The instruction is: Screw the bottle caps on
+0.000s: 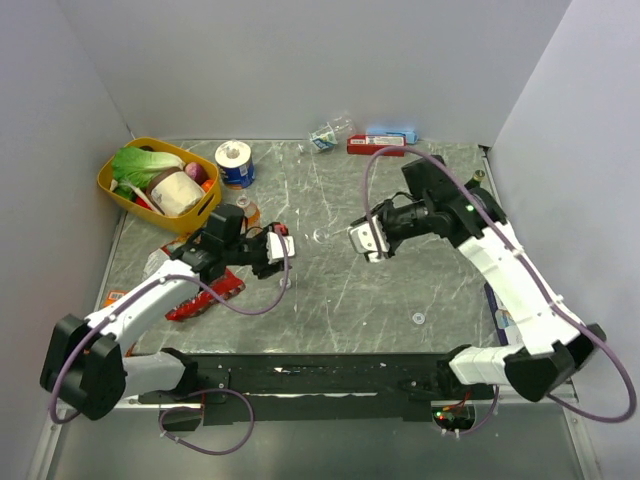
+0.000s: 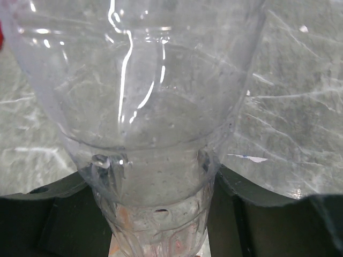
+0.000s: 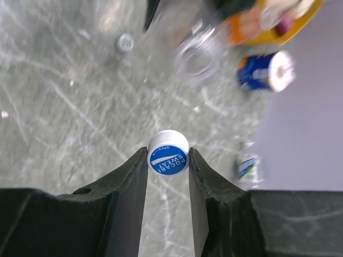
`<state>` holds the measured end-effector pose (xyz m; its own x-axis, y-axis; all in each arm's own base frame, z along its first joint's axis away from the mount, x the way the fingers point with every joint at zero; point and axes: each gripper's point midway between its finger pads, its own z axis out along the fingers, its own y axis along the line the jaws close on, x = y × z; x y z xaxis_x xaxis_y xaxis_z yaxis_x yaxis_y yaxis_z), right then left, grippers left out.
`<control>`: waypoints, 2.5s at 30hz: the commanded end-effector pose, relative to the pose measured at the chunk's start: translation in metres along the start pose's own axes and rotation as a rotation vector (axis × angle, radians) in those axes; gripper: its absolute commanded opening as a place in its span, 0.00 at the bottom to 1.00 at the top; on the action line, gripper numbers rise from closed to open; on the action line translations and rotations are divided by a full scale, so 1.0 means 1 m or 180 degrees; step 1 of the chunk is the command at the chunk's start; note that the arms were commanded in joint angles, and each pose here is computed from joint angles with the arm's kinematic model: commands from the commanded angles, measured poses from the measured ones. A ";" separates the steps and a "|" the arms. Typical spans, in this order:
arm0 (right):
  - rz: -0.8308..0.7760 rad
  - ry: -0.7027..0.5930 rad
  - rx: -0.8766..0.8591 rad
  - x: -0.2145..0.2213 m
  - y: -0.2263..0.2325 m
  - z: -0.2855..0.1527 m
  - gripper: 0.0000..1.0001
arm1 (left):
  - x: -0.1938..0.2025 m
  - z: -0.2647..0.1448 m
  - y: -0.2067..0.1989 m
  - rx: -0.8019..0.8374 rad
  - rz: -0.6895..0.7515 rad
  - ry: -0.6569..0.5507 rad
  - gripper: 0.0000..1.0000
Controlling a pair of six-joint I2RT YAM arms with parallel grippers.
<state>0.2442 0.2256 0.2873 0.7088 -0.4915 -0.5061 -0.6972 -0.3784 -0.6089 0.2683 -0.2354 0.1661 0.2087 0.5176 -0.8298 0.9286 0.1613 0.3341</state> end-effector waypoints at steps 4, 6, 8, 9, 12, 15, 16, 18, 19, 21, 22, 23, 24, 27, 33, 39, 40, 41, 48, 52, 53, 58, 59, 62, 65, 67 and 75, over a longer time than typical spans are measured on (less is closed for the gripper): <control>-0.0366 -0.0445 -0.0003 -0.051 0.004 -0.010 0.17 | -0.025 0.021 -0.001 0.0280 0.0437 -0.0416 0.01; -0.0487 -0.0456 -0.0083 -0.055 0.008 -0.005 0.17 | -0.028 0.023 -0.003 0.0305 0.0408 -0.0465 0.01; -0.0466 -0.0474 -0.0081 -0.058 0.007 -0.002 0.17 | -0.033 0.023 -0.003 0.0290 0.0446 -0.0547 0.01; -0.0473 -0.0499 -0.0037 -0.060 0.002 -0.001 0.17 | -0.033 0.024 -0.005 0.0302 0.0453 -0.0560 0.01; -0.0484 -0.0518 -0.0010 -0.063 -0.005 0.003 0.17 | -0.033 0.026 -0.008 0.0362 0.0438 -0.0560 0.01; -0.0524 -0.0550 0.0014 -0.065 -0.010 0.008 0.18 | -0.032 0.027 -0.009 0.0390 0.0448 -0.0574 0.01; -0.0531 -0.0563 0.0026 -0.066 -0.012 0.009 0.18 | -0.032 0.027 -0.009 0.0395 0.0450 -0.0575 0.01; -0.0523 -0.0562 0.0033 -0.066 -0.014 0.013 0.18 | -0.033 0.027 -0.010 0.0408 0.0471 -0.0588 0.01; -0.0552 -0.0564 0.0053 -0.067 -0.017 0.014 0.18 | -0.033 0.027 -0.010 0.0406 0.0489 -0.0591 0.01; -0.0548 -0.0549 0.0032 -0.063 -0.017 0.017 0.18 | -0.033 0.028 -0.009 0.0393 0.0512 -0.0589 0.01; -0.0540 -0.0547 0.0022 -0.063 -0.017 0.018 0.18 | -0.033 0.028 -0.009 0.0394 0.0517 -0.0593 0.01; -0.0528 -0.0546 0.0006 -0.062 -0.018 0.020 0.18 | -0.033 0.028 -0.009 0.0393 0.0518 -0.0587 0.01; -0.0546 -0.0545 0.0013 -0.062 -0.019 0.020 0.18 | -0.033 0.028 -0.008 0.0391 0.0531 -0.0590 0.01; -0.0548 -0.0539 -0.0001 -0.061 -0.020 0.021 0.18 | -0.033 0.028 -0.008 0.0391 0.0551 -0.0581 0.01; -0.0438 -0.0504 -0.0155 -0.058 -0.017 0.024 0.19 | -0.035 0.028 -0.002 0.0285 0.0610 -0.0603 0.01; -0.0105 -0.0436 -0.0198 -0.050 -0.017 0.030 0.19 | -0.042 0.028 0.007 0.0071 0.0508 -0.0724 0.01; -0.0015 -0.0424 -0.0199 -0.048 -0.018 0.031 0.18 | -0.044 0.026 0.007 0.0042 0.0496 -0.0744 0.01; 0.0071 -0.0411 -0.0207 -0.047 -0.021 0.033 0.18 | -0.041 0.026 0.007 0.0013 0.0407 -0.0731 0.01; 0.1263 -0.0369 -0.0217 -0.045 -0.032 0.042 0.18 | -0.045 0.022 0.027 -0.0498 0.0037 -0.0788 0.01; 0.1767 -0.0278 -0.0225 -0.039 -0.036 0.048 0.17 | -0.042 0.020 0.042 -0.0901 -0.0132 -0.0803 0.01; 0.1952 -0.0225 -0.0228 -0.036 -0.037 0.050 0.17 | -0.043 0.019 0.046 -0.0998 -0.0189 -0.0865 0.01; 0.2461 -0.0024 -0.0254 -0.023 -0.041 0.056 0.15 | -0.042 0.016 0.057 -0.1314 -0.0299 -0.0888 0.01; 0.2590 0.0009 -0.0245 -0.021 -0.045 0.059 0.15 | -0.040 0.016 0.059 -0.1367 -0.0305 -0.0874 0.01; 0.2886 0.0133 -0.0218 -0.016 -0.049 0.062 0.14 | -0.042 0.013 0.067 -0.1583 -0.0405 -0.0861 0.01; 0.3242 0.0246 -0.0189 -0.012 -0.052 0.065 0.13 | -0.044 0.013 0.073 -0.1692 -0.0589 -0.0875 0.01; 0.3427 0.0330 -0.0210 -0.011 -0.050 0.066 0.13 | -0.043 0.014 0.076 -0.1760 -0.0712 -0.0862 0.01; 0.3865 0.0382 -0.0352 -0.008 -0.051 0.073 0.14 | -0.045 0.023 0.069 -0.1683 -0.0905 -0.0970 0.01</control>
<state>0.3014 0.3137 0.2952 -0.2691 -0.6081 -0.7469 -0.9566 0.2591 0.1337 0.3151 -0.2461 0.1378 -0.0462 0.3508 -0.9353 0.7380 0.6430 0.2047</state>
